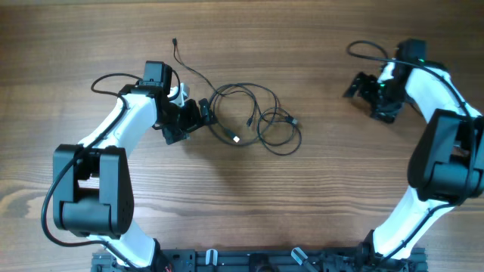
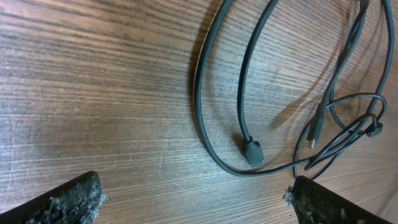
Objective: Untangle cables
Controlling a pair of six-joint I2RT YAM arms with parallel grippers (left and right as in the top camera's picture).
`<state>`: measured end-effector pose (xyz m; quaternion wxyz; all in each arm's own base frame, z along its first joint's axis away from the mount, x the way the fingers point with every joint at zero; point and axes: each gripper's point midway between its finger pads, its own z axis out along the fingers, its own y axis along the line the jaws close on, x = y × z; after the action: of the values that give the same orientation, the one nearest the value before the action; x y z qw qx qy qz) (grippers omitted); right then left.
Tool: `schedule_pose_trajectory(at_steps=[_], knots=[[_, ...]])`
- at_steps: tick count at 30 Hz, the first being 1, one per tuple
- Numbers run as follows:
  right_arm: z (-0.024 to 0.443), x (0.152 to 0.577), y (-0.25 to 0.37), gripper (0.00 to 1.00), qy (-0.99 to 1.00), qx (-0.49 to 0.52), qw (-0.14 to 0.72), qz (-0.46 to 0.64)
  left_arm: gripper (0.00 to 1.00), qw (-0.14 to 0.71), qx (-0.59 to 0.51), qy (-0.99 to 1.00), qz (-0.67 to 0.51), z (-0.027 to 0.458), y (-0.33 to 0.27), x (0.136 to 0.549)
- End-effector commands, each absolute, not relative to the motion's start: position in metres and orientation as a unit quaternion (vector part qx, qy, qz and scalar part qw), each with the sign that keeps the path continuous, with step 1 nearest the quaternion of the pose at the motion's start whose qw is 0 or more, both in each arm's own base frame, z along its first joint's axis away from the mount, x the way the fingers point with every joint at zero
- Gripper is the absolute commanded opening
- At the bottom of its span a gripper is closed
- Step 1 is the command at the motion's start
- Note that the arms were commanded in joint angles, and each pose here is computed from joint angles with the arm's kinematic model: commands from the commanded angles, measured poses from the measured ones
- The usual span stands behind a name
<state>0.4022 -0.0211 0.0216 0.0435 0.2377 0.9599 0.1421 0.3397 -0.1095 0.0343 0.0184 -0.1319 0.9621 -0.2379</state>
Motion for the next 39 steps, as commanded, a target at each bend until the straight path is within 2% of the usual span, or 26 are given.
schedule_pose_trajectory(at_steps=[1, 5, 6, 7, 8, 10, 11, 12, 13, 14, 17, 19, 21, 24, 26, 27, 30, 33, 39], knots=[[0.088, 0.425, 0.010, 1.00, 0.975, 0.140, 0.090, 0.147, 1.00, 0.014, -0.138, 0.962, -0.234, 0.031, -0.107, 0.339], [0.107, 0.424, 0.067, 1.00, 0.978, 0.060, 0.086, 0.179, 1.00, 0.052, -0.132, 0.960, -0.243, 0.034, -0.109, 0.357], [0.111, 0.426, 0.095, 1.00, 0.971, 0.027, 0.092, 0.219, 0.90, 0.057, -0.137, 0.958, -0.245, 0.035, -0.109, 0.361], [0.115, 0.426, 0.115, 1.00, 0.963, -0.004, 0.098, 0.250, 0.21, 0.059, -0.152, 0.958, -0.235, 0.034, -0.105, 0.362], [0.118, 0.426, 0.134, 1.00, 0.955, -0.027, 0.103, 0.276, 0.04, 0.059, -0.181, 0.959, -0.211, 0.030, -0.097, 0.363], [0.115, 0.424, 0.167, 0.75, 0.949, -0.065, 0.113, 0.287, 0.04, 0.064, -0.203, 0.960, -0.183, 0.026, -0.087, 0.364], [0.113, 0.423, 0.174, 0.56, 0.948, -0.074, 0.116, 0.286, 0.04, 0.065, -0.202, 0.960, -0.184, 0.026, -0.087, 0.365], [0.109, 0.422, 0.189, 0.18, 0.947, -0.093, 0.120, 0.285, 0.04, 0.067, -0.201, 0.960, -0.185, 0.027, -0.088, 0.365], [0.106, 0.419, 0.208, 0.04, 0.942, -0.116, 0.126, 0.289, 0.17, 0.068, -0.198, 0.960, -0.186, 0.027, -0.090, 0.366], [0.104, 0.419, 0.223, 0.06, 0.937, -0.134, 0.136, 0.293, 0.27, 0.071, -0.194, 0.960, -0.187, 0.027, -0.093, 0.366], [0.091, 0.426, 0.247, 0.22, 0.934, -0.168, 0.181, 0.257, 0.36, 0.078, -0.197, 0.964, -0.159, 0.024, -0.086, 0.367], [0.088, 0.427, 0.257, 0.24, 0.932, -0.183, 0.202, 0.238, 0.49, 0.074, -0.226, 0.963, -0.130, 0.021, -0.071, 0.363], [0.088, 0.423, 0.275, 0.25, 0.924, -0.203, 0.214, 0.242, 0.54, 0.062, -0.242, 0.960, -0.124, 0.019, -0.059, 0.358], [0.088, 0.411, 0.298, 0.26, 0.916, -0.226, 0.216, 0.250, 0.56, 0.045, -0.278, 0.953, -0.112, 0.017, -0.034, 0.350], [0.086, 0.399, 0.316, 0.33, 0.913, -0.234, 0.212, 0.259, 0.66, 0.036, -0.304, 0.946, -0.108, 0.016, -0.016, 0.346], [0.085, 0.395, 0.322, 0.36, 0.911, -0.241, 0.211, 0.261, 0.77, 0.033, -0.314, 0.943, -0.106, 0.016, -0.009, 0.344], [0.082, 0.382, 0.347, 0.46, 0.901, -0.267, 0.213, 0.269, 1.00, 0.026, -0.345, 0.933, -0.103, 0.015, 0.013, 0.339], [0.061, 0.379, 0.364, 0.52, 0.906, -0.263, 0.217, 0.252, 1.00, 0.025, -0.357, 0.928, -0.101, 0.015, 0.025, 0.336], [0.016, 0.392, 0.365, 0.55, 0.921, -0.240, 0.224, 0.212, 1.00, 0.027, -0.358, 0.928, -0.101, 0.015, 0.026, 0.337]])
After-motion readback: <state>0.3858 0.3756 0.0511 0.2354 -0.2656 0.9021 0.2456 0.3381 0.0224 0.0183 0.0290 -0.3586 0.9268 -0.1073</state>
